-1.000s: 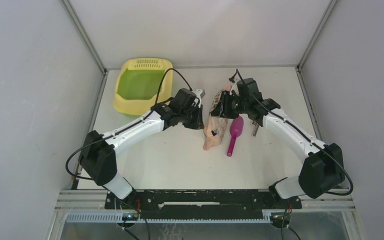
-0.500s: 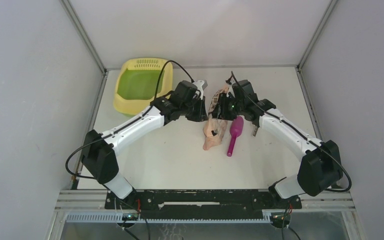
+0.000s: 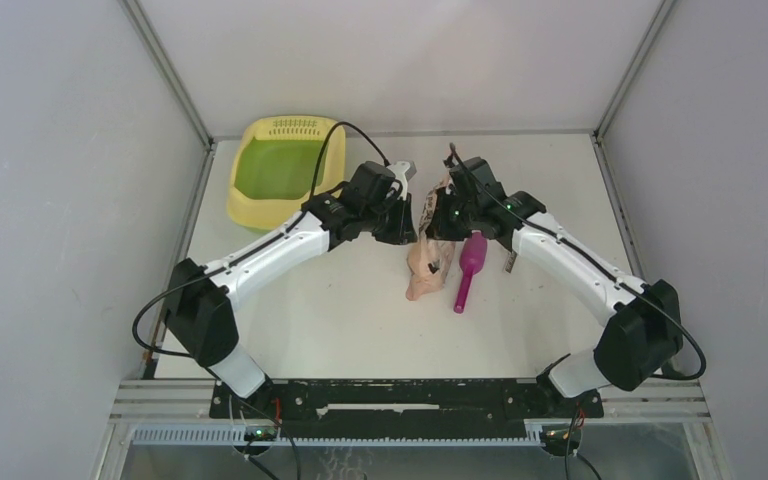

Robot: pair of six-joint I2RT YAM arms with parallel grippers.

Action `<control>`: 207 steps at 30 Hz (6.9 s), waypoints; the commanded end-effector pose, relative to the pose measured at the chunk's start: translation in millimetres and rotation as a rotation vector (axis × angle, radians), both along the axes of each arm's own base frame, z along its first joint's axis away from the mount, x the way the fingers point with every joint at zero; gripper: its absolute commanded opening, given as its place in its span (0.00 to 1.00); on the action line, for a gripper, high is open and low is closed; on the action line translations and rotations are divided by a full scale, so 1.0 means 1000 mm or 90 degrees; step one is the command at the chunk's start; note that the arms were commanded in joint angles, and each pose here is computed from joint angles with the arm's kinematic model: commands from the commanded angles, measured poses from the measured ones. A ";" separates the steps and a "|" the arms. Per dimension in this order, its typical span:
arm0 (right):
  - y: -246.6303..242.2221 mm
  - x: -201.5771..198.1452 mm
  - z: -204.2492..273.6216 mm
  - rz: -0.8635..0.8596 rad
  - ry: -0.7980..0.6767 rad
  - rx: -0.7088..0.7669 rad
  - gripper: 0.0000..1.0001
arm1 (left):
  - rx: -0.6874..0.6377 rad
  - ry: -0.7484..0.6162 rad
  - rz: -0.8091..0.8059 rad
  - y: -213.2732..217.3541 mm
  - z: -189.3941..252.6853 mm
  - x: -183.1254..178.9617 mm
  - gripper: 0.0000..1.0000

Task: Fill the litter box with clean litter
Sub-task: Open the cat litter bag at the center of the board.

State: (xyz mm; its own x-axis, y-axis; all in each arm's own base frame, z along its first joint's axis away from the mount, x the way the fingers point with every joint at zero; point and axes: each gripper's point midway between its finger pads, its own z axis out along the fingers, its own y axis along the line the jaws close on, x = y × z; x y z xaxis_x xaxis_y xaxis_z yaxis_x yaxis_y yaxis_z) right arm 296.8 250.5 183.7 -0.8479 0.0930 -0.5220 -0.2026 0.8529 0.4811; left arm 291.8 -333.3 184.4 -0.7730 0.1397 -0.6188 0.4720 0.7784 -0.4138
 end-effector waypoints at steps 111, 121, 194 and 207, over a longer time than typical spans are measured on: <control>-0.081 0.030 0.120 -0.154 -0.285 -0.546 0.00 | -0.246 -0.095 0.308 0.004 0.069 0.007 0.00; -0.127 0.099 0.175 -0.282 -0.375 -0.565 0.00 | -0.234 -0.119 0.318 0.038 0.077 -0.005 0.02; 0.006 0.000 0.034 0.077 -0.123 -0.388 0.00 | -0.458 -0.076 0.419 -0.016 0.031 0.021 0.37; 0.011 -0.005 0.041 0.112 -0.157 -0.403 0.00 | -0.471 -0.126 0.393 -0.004 0.044 0.008 0.37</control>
